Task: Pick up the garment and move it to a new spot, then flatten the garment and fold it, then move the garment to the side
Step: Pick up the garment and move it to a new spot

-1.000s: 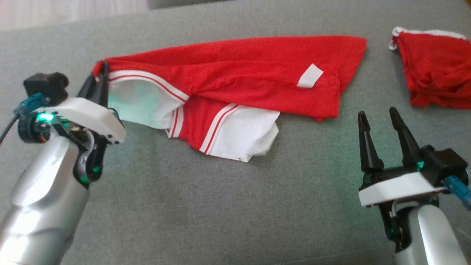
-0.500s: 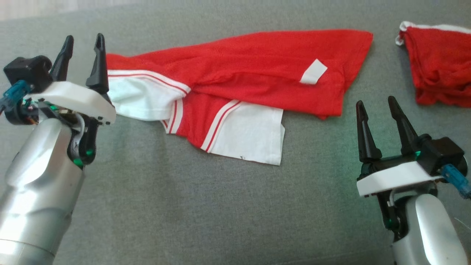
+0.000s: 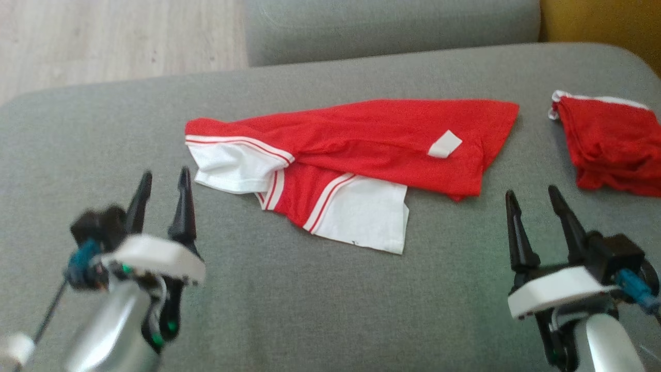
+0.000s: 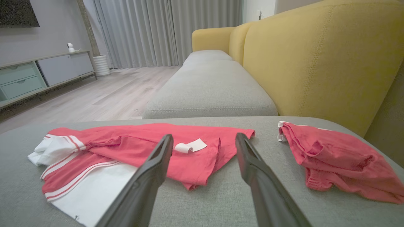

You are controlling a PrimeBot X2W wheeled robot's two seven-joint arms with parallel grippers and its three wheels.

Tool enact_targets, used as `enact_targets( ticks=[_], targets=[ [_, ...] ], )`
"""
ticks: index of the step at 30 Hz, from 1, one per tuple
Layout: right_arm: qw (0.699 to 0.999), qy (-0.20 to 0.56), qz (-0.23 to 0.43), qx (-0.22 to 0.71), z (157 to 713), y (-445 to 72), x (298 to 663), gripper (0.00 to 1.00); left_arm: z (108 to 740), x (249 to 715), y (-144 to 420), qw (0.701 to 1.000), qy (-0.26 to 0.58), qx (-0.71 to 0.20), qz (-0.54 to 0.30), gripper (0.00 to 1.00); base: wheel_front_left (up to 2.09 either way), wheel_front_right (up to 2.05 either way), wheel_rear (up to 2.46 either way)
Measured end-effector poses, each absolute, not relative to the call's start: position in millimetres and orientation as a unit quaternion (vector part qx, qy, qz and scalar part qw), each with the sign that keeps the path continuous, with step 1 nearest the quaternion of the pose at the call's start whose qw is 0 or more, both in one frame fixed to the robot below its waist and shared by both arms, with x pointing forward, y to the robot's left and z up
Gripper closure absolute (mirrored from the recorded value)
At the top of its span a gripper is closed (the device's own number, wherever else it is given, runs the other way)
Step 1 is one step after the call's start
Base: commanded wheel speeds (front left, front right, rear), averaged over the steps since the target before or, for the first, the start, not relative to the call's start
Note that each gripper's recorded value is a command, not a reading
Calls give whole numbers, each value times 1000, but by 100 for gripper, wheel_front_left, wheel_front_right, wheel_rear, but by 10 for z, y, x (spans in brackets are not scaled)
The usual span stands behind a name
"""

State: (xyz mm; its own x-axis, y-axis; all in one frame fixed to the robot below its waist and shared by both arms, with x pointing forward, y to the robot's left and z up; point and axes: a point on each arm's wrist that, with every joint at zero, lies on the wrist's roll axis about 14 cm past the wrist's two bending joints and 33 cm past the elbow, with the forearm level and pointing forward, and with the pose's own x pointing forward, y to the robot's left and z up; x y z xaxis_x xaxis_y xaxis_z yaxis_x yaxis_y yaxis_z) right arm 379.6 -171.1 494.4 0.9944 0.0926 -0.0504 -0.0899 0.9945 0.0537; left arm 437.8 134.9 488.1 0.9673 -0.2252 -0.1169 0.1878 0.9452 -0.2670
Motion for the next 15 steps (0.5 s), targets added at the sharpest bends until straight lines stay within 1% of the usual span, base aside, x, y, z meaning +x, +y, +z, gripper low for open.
enact_targets(
  ticks=[4, 9, 15],
  targets=[
    [998, 29, 50, 26, 4936, -1677, 3690, 0, 4847, 4060, 1384, 983, 68, -150, -80, 0, 0, 0, 0],
    [997, 41, 52, 29, 4862, -1665, 3562, 0, 4717, 3691, 1402, 983, 82, -152, -57, 0, 0, 0, 0],
    [996, 51, 52, 44, 4796, -1651, 3456, 0, 4621, 3383, 1405, 983, 95, -154, -41, 0, 0, 0, 0]
  ],
)
